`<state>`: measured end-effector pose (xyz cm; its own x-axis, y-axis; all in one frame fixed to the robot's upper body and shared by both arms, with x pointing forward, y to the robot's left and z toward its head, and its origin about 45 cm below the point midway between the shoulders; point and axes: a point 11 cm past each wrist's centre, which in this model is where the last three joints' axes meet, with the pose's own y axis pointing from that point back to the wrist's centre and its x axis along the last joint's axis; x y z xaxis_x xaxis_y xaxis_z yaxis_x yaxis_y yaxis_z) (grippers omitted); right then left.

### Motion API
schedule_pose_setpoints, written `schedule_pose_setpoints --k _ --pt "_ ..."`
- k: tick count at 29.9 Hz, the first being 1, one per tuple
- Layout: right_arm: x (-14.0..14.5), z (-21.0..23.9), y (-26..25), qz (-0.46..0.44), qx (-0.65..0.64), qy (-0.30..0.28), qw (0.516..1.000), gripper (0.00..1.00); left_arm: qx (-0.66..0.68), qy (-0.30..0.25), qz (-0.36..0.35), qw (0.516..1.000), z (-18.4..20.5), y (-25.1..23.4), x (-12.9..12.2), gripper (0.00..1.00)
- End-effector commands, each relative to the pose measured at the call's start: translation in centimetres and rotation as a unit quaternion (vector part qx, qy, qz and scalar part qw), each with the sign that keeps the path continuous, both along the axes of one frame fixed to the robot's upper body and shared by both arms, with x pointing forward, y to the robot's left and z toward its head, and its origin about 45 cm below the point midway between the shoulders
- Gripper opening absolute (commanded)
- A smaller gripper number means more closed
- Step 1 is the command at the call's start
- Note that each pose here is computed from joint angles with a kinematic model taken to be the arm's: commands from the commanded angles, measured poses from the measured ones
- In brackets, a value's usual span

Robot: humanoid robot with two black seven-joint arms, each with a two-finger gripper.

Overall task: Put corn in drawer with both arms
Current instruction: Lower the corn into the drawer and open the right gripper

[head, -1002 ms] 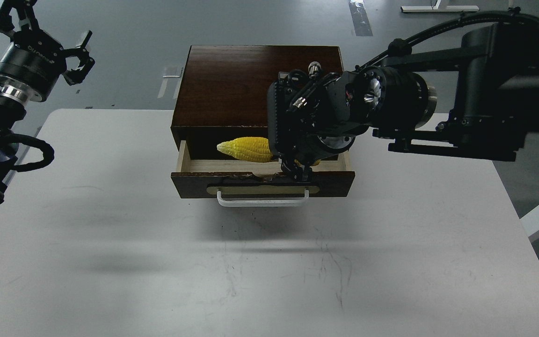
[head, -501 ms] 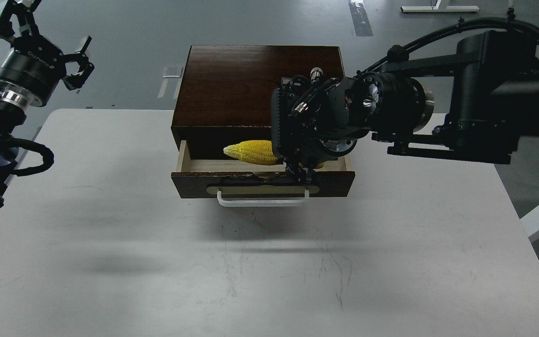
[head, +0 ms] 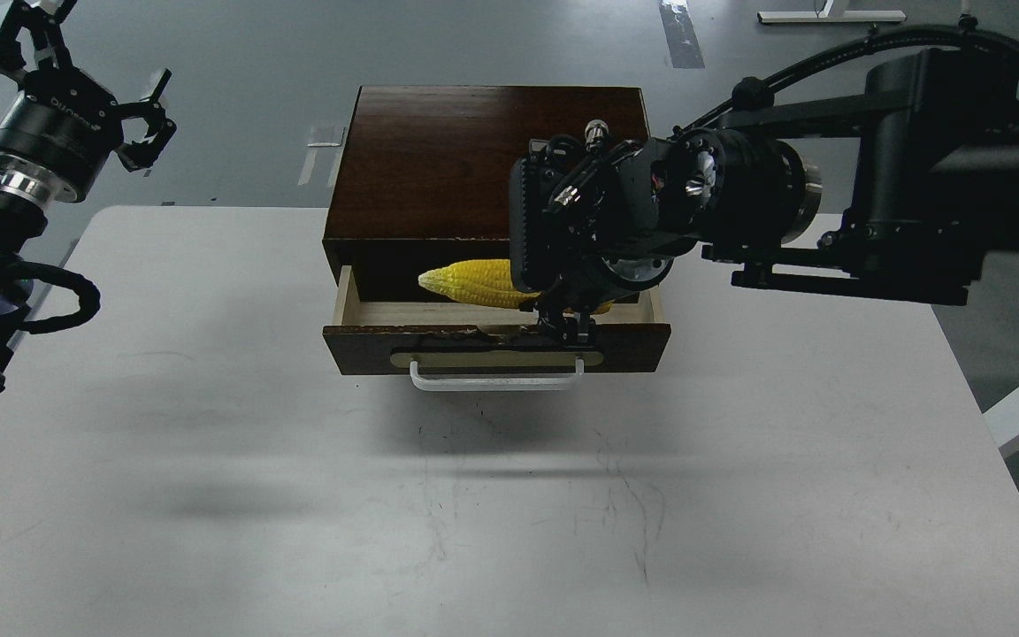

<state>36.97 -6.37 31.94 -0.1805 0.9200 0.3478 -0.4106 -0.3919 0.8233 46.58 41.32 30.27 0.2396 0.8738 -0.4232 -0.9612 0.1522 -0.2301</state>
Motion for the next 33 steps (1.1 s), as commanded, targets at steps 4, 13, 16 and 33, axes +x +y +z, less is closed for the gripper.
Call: schedule_pose_setpoints --k 4,13,16,33 --pt "0.0 0.4 0.2 0.001 0.002 -0.003 1.0 0.42 0.001 0.0 -0.001 1.0 0.0 -0.1 0.0 0.98" --pt "0.1 0.4 0.1 -0.001 0.004 -0.004 1.0 0.58 0.002 0.0 0.001 1.0 0.1 0.1 0.0 0.98" --pt "0.2 0.4 0.1 -0.003 0.004 -0.004 1.0 0.67 0.002 0.0 -0.001 1.0 0.0 0.0 0.0 0.98" --pt "0.9 6.0 3.3 -0.035 0.132 0.019 0.99 1.0 0.005 0.001 0.0 1.0 0.1 0.1 0.0 0.98"
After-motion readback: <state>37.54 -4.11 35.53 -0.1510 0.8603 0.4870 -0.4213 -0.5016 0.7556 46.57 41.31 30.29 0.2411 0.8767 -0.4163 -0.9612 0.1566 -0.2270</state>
